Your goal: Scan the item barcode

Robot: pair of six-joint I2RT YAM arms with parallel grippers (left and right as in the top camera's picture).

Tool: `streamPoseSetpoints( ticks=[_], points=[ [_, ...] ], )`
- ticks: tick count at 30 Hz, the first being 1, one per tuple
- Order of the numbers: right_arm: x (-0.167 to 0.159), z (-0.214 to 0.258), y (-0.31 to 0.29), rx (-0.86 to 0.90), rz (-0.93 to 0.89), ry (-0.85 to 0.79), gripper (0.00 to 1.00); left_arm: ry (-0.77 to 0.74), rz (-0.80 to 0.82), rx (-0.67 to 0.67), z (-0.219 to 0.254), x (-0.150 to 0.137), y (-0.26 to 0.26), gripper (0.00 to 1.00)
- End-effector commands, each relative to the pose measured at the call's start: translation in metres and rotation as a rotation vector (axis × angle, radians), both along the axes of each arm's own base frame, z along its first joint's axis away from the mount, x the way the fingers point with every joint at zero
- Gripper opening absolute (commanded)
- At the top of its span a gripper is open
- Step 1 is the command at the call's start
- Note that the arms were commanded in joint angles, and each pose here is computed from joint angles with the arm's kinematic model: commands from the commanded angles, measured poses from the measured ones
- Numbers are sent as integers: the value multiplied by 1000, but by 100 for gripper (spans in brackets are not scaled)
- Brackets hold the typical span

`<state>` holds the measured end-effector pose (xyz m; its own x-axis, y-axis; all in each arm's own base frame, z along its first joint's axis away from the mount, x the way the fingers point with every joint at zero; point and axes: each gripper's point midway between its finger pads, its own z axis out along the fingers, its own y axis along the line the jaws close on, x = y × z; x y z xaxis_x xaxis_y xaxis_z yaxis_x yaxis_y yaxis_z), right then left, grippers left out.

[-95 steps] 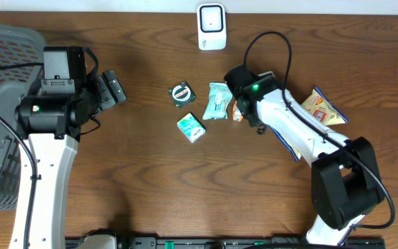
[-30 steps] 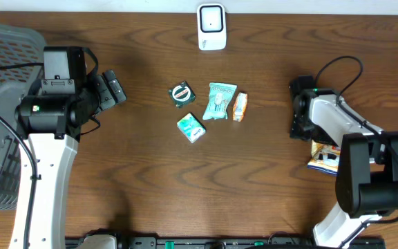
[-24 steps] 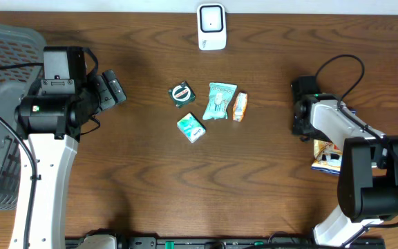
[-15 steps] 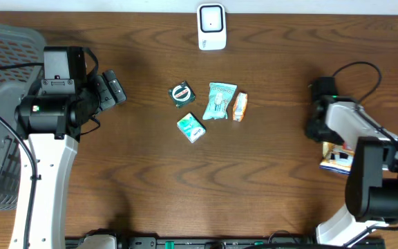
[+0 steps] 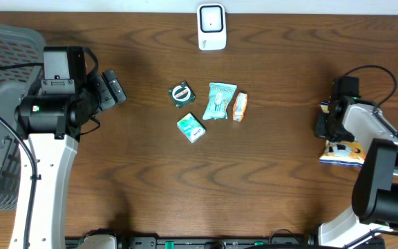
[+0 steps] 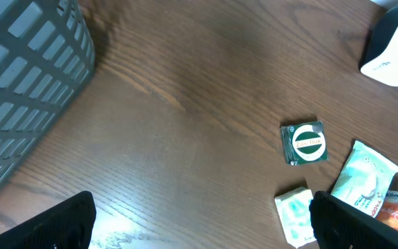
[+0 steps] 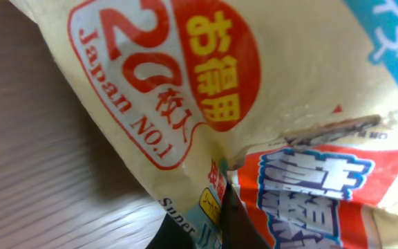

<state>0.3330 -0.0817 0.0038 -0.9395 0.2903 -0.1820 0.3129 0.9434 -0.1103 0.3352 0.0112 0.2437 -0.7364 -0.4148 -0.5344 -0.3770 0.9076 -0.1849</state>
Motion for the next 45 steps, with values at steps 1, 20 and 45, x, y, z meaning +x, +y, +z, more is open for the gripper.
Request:
streamPoseSetpoints(
  ticks=[1, 20, 45],
  points=[
    [11, 13, 101, 557, 172, -81, 1, -1, 9, 17, 0, 0, 4, 98],
    [-5, 108, 195, 1221, 316, -233, 1, -1, 9, 17, 0, 0, 4, 98],
    [32, 114, 86, 565, 162, -148, 1, -1, 9, 17, 0, 0, 4, 98]
  ],
)
